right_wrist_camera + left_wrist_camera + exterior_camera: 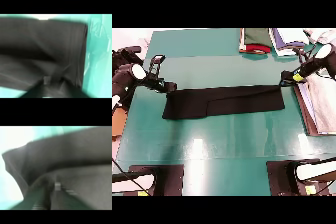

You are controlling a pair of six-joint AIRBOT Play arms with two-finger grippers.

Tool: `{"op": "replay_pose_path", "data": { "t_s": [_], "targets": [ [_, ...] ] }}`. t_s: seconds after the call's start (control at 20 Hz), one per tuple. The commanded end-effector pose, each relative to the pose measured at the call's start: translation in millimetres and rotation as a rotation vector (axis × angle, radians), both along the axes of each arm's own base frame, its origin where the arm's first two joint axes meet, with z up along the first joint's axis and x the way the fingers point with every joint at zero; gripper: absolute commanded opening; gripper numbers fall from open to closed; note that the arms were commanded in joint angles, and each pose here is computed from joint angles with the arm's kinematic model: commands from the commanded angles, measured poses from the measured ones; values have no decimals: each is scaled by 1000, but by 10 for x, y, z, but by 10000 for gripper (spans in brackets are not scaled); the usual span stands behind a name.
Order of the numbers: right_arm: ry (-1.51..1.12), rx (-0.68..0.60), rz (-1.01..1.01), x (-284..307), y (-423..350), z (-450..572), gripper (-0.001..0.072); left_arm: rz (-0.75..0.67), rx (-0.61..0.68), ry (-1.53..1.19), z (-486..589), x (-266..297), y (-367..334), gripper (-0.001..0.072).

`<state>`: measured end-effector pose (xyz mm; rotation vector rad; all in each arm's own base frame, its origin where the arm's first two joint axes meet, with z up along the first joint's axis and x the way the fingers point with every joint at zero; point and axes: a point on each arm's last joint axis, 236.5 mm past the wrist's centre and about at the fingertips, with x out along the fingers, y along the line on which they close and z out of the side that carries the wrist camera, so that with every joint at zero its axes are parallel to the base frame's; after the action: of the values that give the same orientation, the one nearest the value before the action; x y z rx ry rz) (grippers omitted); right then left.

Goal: Fold the shirts.

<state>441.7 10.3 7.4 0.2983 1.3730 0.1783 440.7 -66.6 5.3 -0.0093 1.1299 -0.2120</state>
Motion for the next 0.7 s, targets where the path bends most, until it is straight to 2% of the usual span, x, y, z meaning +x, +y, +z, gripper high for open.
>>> {"op": "replay_pose_path", "data": {
  "t_s": [0.0,0.05,0.1,0.15,0.2,0.25,0.4,0.55,0.65],
  "targets": [
    [-52,97,15,249,81,90,390,5,-9,-12,101,127,-19,487],
    [-69,134,23,253,77,154,418,0,-14,-2,162,110,-36,391],
    [-70,150,21,212,-5,165,486,-5,-23,3,225,104,-63,272],
    [-45,145,4,125,-140,103,491,-7,-44,5,269,102,-107,120],
    [-6,160,-28,16,-256,10,521,-15,-65,2,285,103,-159,21],
    [48,180,-64,-127,-376,-127,556,-13,-96,8,287,94,-226,21],
    [157,244,-136,-434,-525,-532,556,-43,-170,-5,330,101,-561,20],
    [178,360,-149,-461,-266,-796,554,-96,-220,-34,337,117,-1015,20],
    [180,381,-133,-415,-64,-923,548,-115,-234,-17,237,73,-1299,20]
  ]
}}
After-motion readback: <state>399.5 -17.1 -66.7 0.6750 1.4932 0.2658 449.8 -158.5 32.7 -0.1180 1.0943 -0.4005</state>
